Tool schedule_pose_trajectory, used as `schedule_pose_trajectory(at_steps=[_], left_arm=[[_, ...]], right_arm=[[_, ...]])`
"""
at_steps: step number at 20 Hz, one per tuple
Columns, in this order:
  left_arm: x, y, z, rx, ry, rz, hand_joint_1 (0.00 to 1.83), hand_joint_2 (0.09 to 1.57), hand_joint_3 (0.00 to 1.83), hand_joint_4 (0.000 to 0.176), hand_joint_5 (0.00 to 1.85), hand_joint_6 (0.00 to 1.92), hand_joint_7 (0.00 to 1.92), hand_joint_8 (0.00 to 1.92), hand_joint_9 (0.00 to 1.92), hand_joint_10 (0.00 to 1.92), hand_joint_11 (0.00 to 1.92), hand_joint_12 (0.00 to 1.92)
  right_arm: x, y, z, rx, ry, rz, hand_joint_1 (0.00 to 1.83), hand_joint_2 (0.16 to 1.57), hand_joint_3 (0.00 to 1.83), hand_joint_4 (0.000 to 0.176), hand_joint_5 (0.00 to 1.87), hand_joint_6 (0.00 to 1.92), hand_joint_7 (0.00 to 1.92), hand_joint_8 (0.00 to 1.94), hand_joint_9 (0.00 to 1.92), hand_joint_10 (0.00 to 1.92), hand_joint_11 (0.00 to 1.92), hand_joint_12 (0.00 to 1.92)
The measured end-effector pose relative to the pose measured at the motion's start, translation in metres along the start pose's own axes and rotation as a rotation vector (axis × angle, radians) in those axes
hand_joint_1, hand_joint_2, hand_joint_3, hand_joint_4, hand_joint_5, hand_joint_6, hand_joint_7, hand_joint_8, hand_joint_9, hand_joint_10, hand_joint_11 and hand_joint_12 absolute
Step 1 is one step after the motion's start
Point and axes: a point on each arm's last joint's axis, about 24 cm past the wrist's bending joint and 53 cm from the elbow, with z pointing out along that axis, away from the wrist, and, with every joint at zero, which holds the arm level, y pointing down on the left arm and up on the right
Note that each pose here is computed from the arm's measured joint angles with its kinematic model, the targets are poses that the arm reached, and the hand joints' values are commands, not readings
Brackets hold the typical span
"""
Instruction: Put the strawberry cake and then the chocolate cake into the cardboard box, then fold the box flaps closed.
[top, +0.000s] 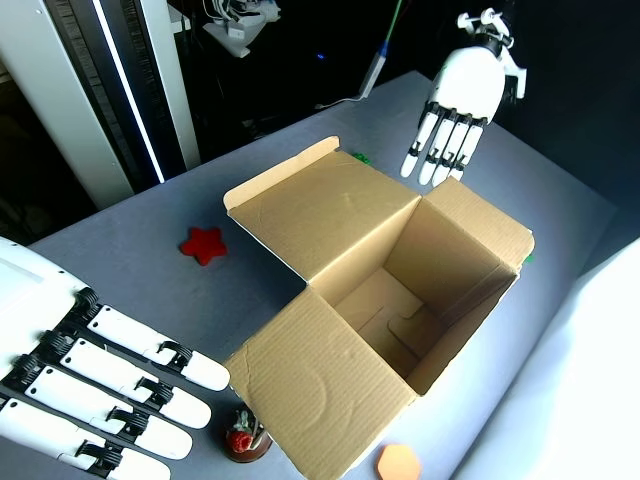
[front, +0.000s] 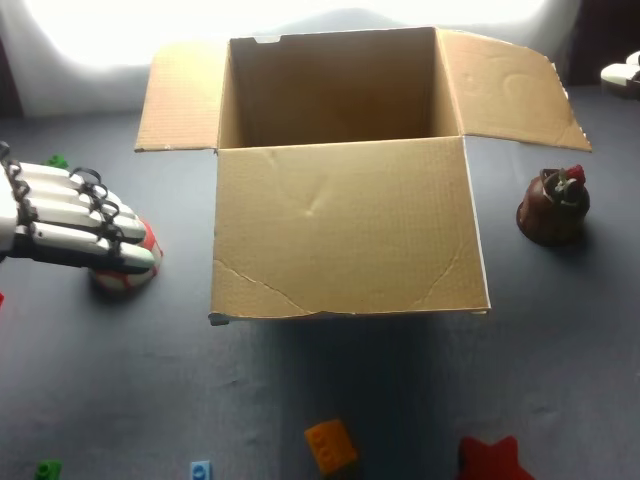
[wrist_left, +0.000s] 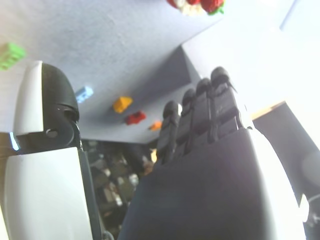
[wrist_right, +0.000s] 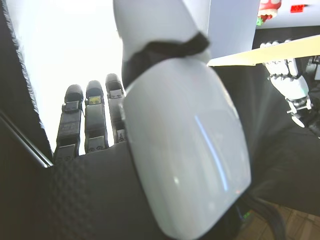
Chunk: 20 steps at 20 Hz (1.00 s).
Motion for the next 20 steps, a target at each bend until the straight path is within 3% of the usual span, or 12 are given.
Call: schedule_pose_trajectory(at_steps=[1, 3, 5, 9, 12, 17, 19, 20], left_arm=[[-0.002, 0.004, 0.004, -0.004, -0.004, 0.001, 1.25, 1.00, 0.02, 0.067, 0.05, 0.00, 0.00, 0.00, 0.02, 0.00, 0.00, 0.19], [-0.008, 0.013, 0.012, -0.015, -0.021, -0.002, 1.23, 0.99, 0.01, 0.063, 0.06, 0.00, 0.01, 0.00, 0.05, 0.01, 0.00, 0.40], [-0.011, 0.022, 0.020, -0.030, -0.028, -0.008, 1.20, 0.99, 0.01, 0.063, 0.06, 0.00, 0.05, 0.01, 0.09, 0.02, 0.00, 0.47], [-0.012, 0.038, 0.031, -0.054, -0.029, -0.013, 1.25, 1.00, 0.00, 0.067, 0.06, 0.00, 0.04, 0.01, 0.05, 0.00, 0.00, 0.31], [-0.016, 0.046, 0.040, -0.066, -0.040, -0.017, 1.26, 0.96, 0.00, 0.062, 0.03, 0.00, 0.06, 0.01, 0.06, 0.00, 0.00, 0.44], [-0.019, 0.056, 0.053, -0.079, -0.046, -0.019, 1.22, 0.97, 0.01, 0.047, 0.05, 0.00, 0.07, 0.01, 0.08, 0.01, 0.00, 0.39], [-0.020, 0.062, 0.058, -0.088, -0.049, -0.020, 1.21, 0.96, 0.00, 0.053, 0.05, 0.00, 0.08, 0.00, 0.09, 0.01, 0.00, 0.49], [-0.021, 0.064, 0.061, -0.091, -0.049, -0.019, 1.24, 0.96, 0.00, 0.058, 0.04, 0.00, 0.06, 0.00, 0.06, 0.00, 0.00, 0.43]], right_arm=[[0.000, 0.000, 0.000, 0.000, 0.000, 0.000, 1.23, 1.00, 0.01, 0.042, 0.00, 0.00, 0.03, 0.01, 0.00, 0.00, 0.00, 0.00], [0.000, 0.000, 0.000, 0.000, 0.000, 0.000, 1.19, 1.01, 0.01, 0.046, 0.00, 0.00, 0.02, 0.00, 0.00, 0.00, 0.00, 0.00], [0.000, 0.000, 0.000, 0.000, 0.000, 0.000, 1.22, 1.01, 0.01, 0.037, 0.00, 0.00, 0.00, 0.00, 0.00, 0.00, 0.00, 0.00], [0.000, 0.000, 0.000, 0.000, 0.000, 0.000, 1.24, 1.02, 0.01, 0.039, 0.00, 0.00, 0.00, 0.00, 0.00, 0.00, 0.00, 0.00], [0.000, 0.000, 0.000, 0.000, 0.000, 0.000, 1.19, 1.02, 0.02, 0.037, 0.00, 0.00, 0.00, 0.00, 0.00, 0.00, 0.00, 0.00], [0.000, 0.000, 0.000, 0.000, 0.000, 0.000, 1.29, 1.01, 0.01, 0.025, 0.02, 0.01, 0.00, 0.00, 0.00, 0.00, 0.00, 0.00], [0.000, 0.000, 0.000, 0.000, 0.000, 0.001, 1.25, 1.01, 0.01, 0.034, 0.00, 0.00, 0.00, 0.00, 0.00, 0.00, 0.00, 0.00], [0.000, 0.000, 0.000, 0.000, 0.001, 0.000, 1.24, 1.01, 0.01, 0.038, 0.00, 0.00, 0.01, 0.01, 0.00, 0.00, 0.00, 0.00]])
